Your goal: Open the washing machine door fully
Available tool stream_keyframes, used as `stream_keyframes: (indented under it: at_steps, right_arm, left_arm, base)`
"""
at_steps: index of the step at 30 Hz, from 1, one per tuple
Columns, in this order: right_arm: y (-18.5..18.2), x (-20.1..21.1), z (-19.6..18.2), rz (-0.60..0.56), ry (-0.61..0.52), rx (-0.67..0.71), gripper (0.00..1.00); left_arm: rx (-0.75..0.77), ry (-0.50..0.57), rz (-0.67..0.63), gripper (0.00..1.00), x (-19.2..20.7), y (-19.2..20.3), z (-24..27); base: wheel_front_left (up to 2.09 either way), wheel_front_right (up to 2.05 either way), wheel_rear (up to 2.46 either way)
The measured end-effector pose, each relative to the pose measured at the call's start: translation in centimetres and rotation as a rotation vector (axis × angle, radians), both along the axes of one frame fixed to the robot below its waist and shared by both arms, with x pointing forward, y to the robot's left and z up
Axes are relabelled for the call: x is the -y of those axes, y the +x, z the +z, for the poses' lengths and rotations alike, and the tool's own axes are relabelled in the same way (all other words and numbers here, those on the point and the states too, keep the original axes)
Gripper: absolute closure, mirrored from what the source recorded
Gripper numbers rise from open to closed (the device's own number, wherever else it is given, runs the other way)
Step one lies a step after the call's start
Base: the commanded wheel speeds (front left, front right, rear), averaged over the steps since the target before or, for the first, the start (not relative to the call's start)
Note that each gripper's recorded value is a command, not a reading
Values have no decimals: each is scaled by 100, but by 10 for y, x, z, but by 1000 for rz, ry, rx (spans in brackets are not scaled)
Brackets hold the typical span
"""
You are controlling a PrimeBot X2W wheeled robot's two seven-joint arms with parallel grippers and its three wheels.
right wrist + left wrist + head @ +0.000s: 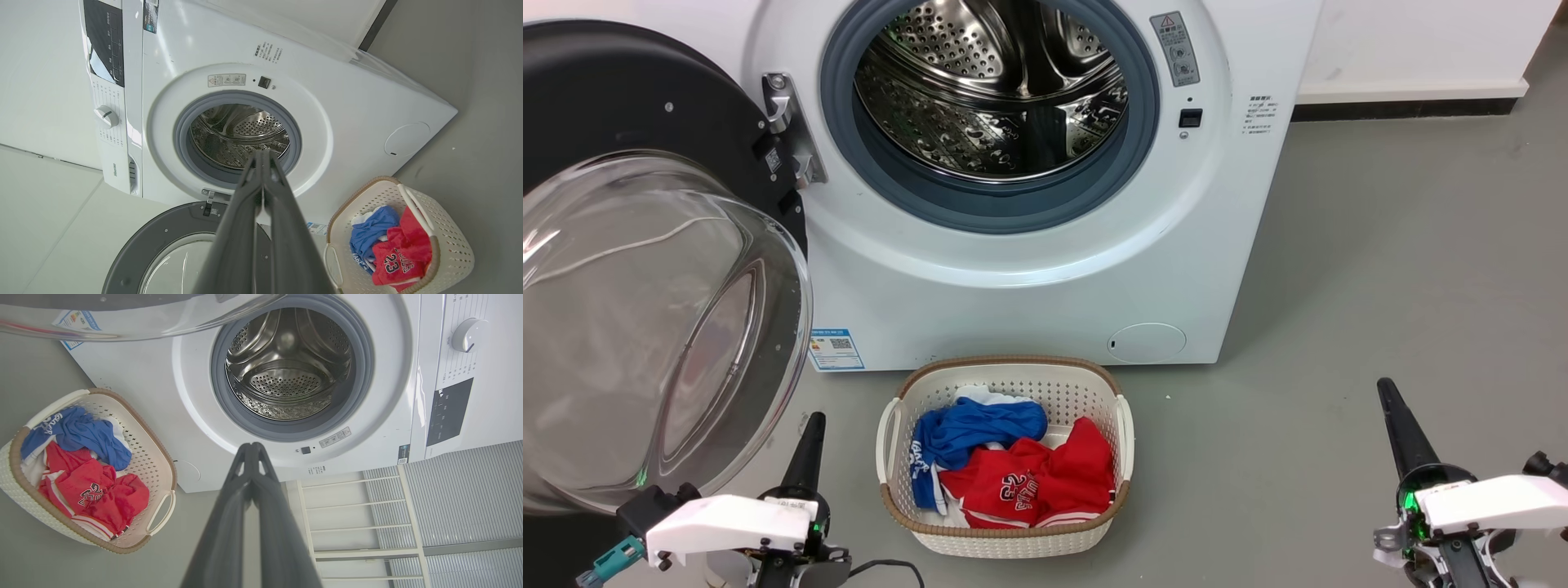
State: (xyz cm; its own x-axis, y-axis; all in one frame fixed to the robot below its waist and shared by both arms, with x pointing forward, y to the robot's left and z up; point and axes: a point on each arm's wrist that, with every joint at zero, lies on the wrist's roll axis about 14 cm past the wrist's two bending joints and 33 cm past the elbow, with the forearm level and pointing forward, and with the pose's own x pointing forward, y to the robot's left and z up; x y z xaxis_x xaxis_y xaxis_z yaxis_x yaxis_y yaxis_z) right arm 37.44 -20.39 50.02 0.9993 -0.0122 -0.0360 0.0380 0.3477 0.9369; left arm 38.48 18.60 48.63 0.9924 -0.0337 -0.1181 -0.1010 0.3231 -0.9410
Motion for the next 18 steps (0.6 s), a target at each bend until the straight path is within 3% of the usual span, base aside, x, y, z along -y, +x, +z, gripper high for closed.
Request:
stream_keyframes:
  at_steps: [18]
  right_arm:
    - [6, -1, 2, 2, 157, 10, 100]
  left_arm:
    - [37, -150, 23, 100, -5, 2, 7]
  base:
    - [0, 0, 0]
